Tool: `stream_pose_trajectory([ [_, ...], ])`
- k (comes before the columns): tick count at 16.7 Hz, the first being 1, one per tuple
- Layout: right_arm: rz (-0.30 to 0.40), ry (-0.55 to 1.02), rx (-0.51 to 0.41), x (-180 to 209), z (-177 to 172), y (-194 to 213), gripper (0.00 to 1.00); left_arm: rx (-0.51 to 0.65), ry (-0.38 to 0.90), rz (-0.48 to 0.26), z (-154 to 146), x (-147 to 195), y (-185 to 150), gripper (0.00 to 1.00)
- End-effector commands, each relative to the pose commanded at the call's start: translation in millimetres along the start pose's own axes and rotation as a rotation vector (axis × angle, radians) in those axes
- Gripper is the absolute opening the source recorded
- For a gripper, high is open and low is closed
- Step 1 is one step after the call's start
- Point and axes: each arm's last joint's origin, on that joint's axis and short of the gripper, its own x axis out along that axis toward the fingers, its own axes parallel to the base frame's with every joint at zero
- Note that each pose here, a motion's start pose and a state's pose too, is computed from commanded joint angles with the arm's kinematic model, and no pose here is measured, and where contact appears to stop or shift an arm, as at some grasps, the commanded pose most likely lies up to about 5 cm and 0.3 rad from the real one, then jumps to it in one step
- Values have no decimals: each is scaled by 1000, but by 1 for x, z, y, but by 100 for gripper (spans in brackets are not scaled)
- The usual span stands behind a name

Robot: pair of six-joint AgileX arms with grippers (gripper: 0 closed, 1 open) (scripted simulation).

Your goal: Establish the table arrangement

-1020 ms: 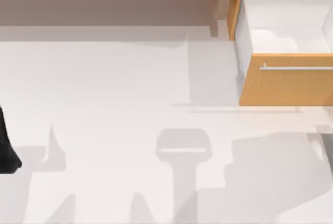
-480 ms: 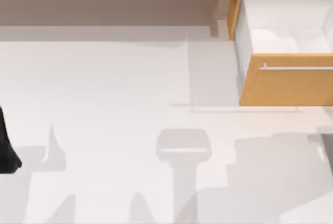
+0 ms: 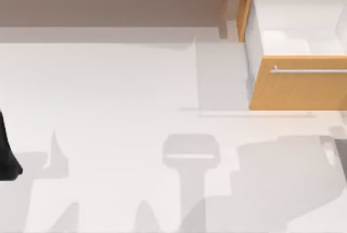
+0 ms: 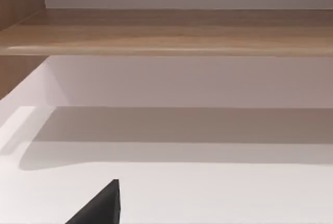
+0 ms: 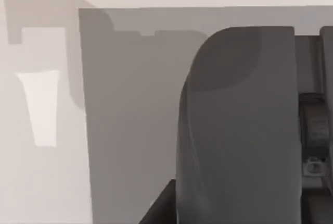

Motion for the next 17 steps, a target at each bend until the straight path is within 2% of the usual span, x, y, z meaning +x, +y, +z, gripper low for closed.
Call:
stream_pose_trajectory([
  [7, -2, -38, -1, -3, 4, -1, 0, 0, 0, 0, 0, 0, 0, 100],
  [17, 7, 54, -1, 21, -7, 0, 0, 0, 0, 0, 0, 0, 0, 100],
])
